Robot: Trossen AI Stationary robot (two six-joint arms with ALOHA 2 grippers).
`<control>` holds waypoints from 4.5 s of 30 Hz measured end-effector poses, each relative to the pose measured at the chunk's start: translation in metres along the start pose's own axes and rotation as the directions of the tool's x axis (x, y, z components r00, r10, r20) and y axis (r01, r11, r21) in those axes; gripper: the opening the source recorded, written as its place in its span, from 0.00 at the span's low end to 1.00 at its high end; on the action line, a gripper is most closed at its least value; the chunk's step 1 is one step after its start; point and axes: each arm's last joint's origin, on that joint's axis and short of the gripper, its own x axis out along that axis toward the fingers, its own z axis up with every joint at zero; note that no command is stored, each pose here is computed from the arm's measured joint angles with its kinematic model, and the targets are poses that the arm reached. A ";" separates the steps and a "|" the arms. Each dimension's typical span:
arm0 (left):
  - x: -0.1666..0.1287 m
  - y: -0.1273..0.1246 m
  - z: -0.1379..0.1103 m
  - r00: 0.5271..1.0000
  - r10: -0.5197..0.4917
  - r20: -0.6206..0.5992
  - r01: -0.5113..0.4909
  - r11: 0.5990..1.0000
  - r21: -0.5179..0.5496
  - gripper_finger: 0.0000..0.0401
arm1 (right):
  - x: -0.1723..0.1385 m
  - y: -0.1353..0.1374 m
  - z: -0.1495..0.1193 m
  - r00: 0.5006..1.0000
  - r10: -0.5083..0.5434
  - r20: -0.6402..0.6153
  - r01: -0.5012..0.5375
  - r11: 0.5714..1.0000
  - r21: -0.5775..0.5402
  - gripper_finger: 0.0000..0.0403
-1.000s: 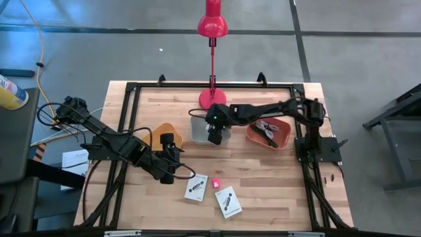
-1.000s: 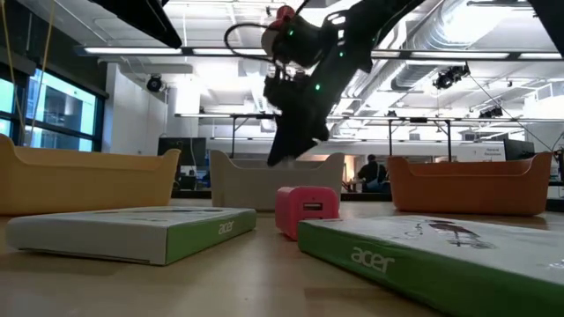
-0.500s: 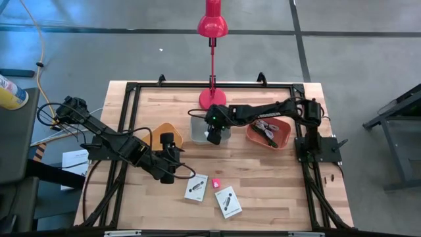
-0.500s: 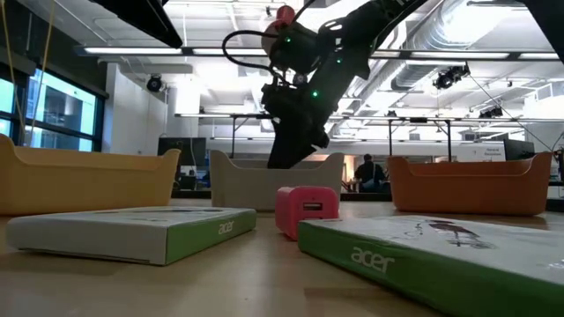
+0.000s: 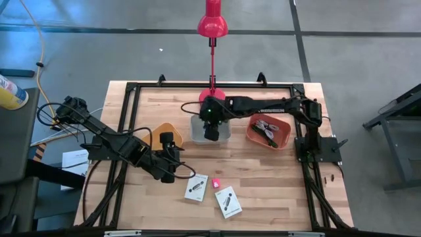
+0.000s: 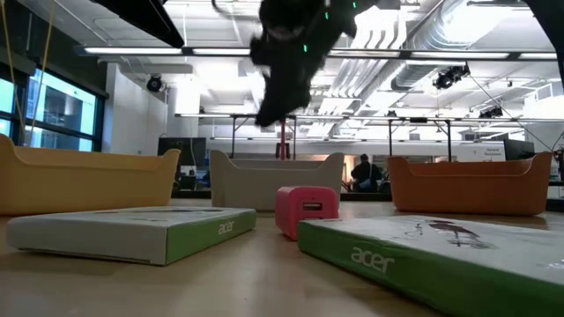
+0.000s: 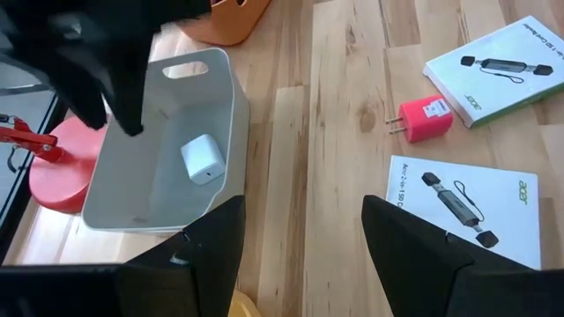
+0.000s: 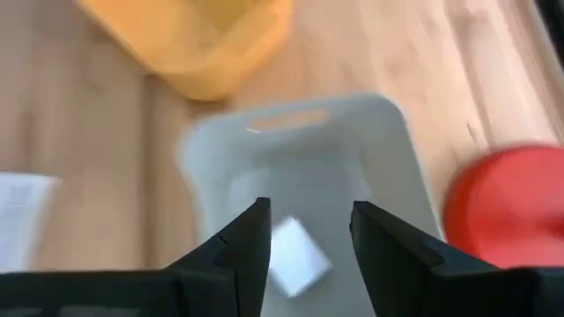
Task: Pick and place items into bin
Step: Put the pink charger adapter into the gray bin
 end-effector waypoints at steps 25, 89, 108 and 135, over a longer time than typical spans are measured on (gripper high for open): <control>0.000 0.003 -0.005 0.998 0.048 -0.038 -0.042 0.988 0.149 0.54 | -0.014 0.151 -0.045 0.898 0.306 -0.315 -0.341 0.938 -0.060 0.35; -0.001 0.005 -0.009 0.994 0.092 -0.062 -0.075 0.967 0.243 0.54 | 0.045 0.213 -0.091 0.964 0.143 -0.226 -0.185 0.966 -0.179 0.61; -0.001 0.006 -0.010 0.993 0.097 -0.069 -0.077 0.965 0.250 0.54 | 0.056 0.218 -0.101 0.951 0.143 -0.274 -0.199 0.962 -0.189 0.61; -0.001 0.006 -0.010 0.992 0.100 -0.075 -0.078 0.964 0.255 0.54 | 0.056 0.213 -0.106 0.951 0.056 -0.303 -0.106 0.982 -0.153 0.61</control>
